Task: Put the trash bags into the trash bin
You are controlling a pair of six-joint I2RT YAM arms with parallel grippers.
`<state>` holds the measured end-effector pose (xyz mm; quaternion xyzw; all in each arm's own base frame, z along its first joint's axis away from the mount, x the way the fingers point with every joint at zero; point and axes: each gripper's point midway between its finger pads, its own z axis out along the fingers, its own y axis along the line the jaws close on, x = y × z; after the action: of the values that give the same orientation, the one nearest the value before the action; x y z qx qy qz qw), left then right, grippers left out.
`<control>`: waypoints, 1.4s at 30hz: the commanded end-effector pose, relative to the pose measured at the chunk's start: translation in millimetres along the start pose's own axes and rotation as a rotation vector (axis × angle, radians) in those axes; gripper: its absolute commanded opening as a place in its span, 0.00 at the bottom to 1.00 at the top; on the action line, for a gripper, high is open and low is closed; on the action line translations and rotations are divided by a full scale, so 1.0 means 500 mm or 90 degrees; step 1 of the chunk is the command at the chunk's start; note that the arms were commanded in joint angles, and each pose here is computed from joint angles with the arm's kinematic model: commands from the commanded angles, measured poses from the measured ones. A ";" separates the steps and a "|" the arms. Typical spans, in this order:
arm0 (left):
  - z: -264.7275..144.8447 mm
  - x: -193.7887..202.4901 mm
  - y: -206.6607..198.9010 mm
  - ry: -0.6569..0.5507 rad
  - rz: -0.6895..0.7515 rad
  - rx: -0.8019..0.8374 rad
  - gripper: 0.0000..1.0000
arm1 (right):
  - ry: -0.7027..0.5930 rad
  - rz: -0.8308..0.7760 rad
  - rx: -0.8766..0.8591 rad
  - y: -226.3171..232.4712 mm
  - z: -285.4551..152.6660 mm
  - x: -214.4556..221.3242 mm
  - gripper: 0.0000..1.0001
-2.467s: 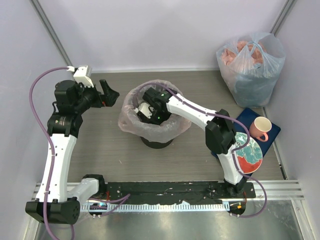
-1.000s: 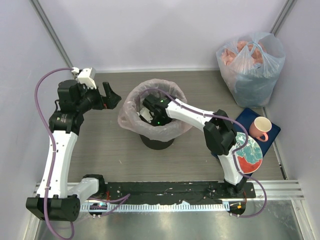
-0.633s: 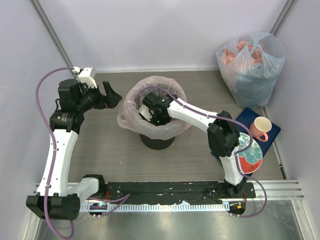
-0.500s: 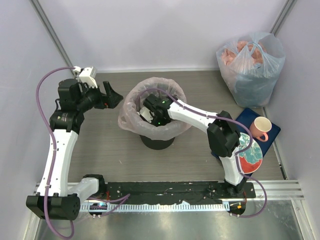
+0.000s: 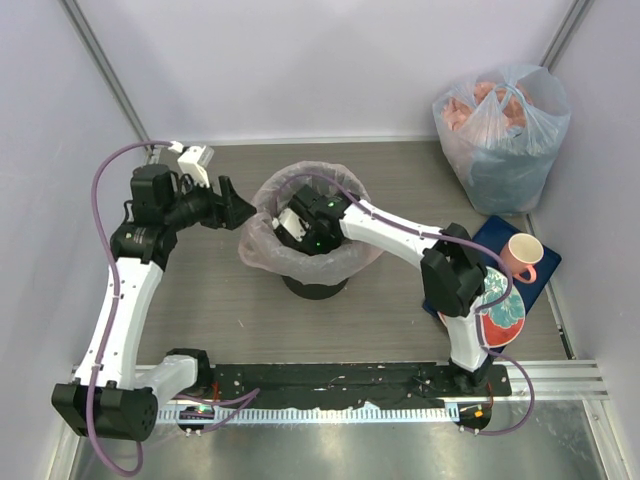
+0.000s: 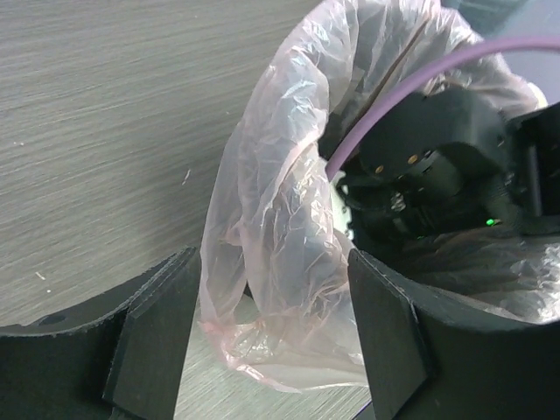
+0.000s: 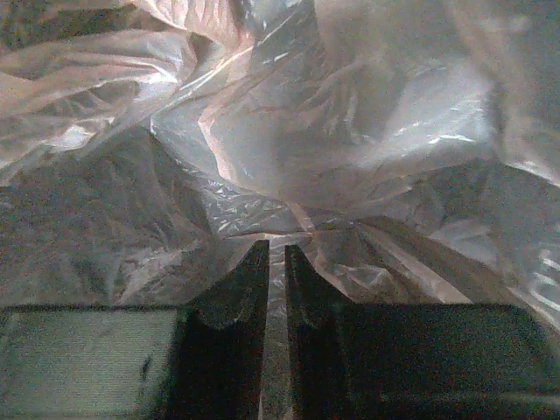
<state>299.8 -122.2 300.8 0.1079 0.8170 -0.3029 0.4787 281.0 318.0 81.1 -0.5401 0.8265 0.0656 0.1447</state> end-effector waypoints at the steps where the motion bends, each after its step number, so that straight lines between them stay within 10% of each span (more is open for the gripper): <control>1: 0.010 0.027 0.007 0.030 0.034 -0.006 0.69 | -0.108 0.005 0.027 -0.009 -0.086 -0.072 0.18; 22: 0.015 -0.012 0.002 0.021 0.047 -0.008 0.76 | -0.474 0.014 0.109 -0.052 -0.378 -0.230 0.16; 32: -0.006 -0.115 -0.029 -0.015 0.078 -0.004 0.97 | -0.693 0.128 0.156 -0.150 -0.635 -0.236 0.54; 42: 0.018 -0.176 0.016 0.075 0.070 -0.048 1.00 | -0.692 0.356 0.282 -0.345 -0.688 -0.026 0.70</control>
<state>349.3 -120.5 384.6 0.1604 0.8139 -0.2497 0.4995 384.4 211.9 407.5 -0.2240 0.7383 0.1910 0.6068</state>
